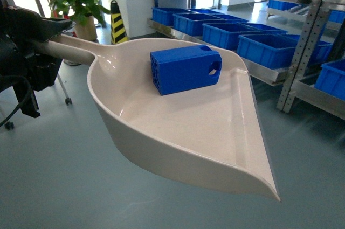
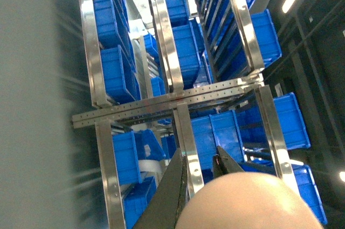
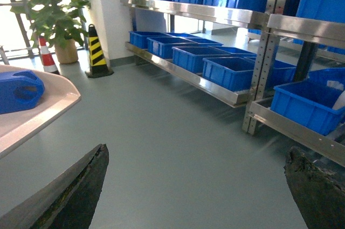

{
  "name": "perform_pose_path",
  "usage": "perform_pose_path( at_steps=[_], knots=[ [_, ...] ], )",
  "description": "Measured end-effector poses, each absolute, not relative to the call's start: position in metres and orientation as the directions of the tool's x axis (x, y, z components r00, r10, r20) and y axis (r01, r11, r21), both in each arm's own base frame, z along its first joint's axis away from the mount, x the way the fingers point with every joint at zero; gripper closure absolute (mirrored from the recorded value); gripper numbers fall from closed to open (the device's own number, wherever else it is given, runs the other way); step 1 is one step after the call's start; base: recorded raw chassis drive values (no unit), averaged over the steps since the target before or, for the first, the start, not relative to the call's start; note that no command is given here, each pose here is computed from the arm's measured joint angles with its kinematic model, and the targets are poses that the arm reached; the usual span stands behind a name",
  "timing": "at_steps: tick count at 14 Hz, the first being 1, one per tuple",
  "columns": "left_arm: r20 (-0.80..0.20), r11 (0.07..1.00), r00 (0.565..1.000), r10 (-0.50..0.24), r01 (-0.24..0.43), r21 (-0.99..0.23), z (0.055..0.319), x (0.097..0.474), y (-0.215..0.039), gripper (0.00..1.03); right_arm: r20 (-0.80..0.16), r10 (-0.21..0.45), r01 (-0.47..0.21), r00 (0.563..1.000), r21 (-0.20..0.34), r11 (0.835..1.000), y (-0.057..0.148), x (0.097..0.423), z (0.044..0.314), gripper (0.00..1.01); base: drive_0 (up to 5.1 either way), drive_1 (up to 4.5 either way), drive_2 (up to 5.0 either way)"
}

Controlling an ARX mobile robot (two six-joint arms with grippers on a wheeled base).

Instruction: Place part in tray to right shelf

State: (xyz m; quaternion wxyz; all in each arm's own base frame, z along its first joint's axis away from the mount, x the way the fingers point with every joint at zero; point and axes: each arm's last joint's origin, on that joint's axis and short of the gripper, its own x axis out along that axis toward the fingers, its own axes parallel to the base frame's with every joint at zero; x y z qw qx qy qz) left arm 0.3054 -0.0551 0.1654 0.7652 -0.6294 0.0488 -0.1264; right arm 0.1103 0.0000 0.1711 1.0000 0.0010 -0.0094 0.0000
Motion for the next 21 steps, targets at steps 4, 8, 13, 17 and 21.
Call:
perform_pose_path(
  at_steps=[4,8,13,17,21],
  knots=[
    [0.084,0.176,0.963,-0.256,0.132,-0.976,0.1654,0.3054,-0.0551,0.91,0.019,0.000,0.000,1.000,0.002,1.000,0.0000,0.1103,0.1711,0.03,-1.8,-1.76,-1.8],
    [0.084,0.176,0.963,-0.256,0.132,-0.976,0.1654,0.3054,-0.0551,0.91,0.019,0.000,0.000,1.000,0.002,1.000,0.0000,0.1103,0.1711,0.03,-1.7,-1.67,-1.7],
    [0.084,0.176,0.963,-0.256,0.132,-0.976,0.1654,0.3054,-0.0551,0.91,0.019,0.000,0.000,1.000,0.002,1.000,0.0000,0.1103,0.1711,0.03,-1.6,-1.59,-1.6],
    [0.084,0.176,0.963,-0.255,0.132,-0.976,0.1654,0.3054,-0.0551,0.91,0.019,0.000,0.000,1.000,0.002,1.000,0.0000,0.1103,0.1710,0.03,-1.5,-1.52,-1.5],
    [0.084,0.176,0.963,-0.255,0.132,-0.976,0.1654,0.3054,-0.0551,0.91,0.019,0.000,0.000,1.000,0.002,1.000,0.0000,0.1103,0.1711,0.03,-1.6,-1.57,-1.6]
  ],
)
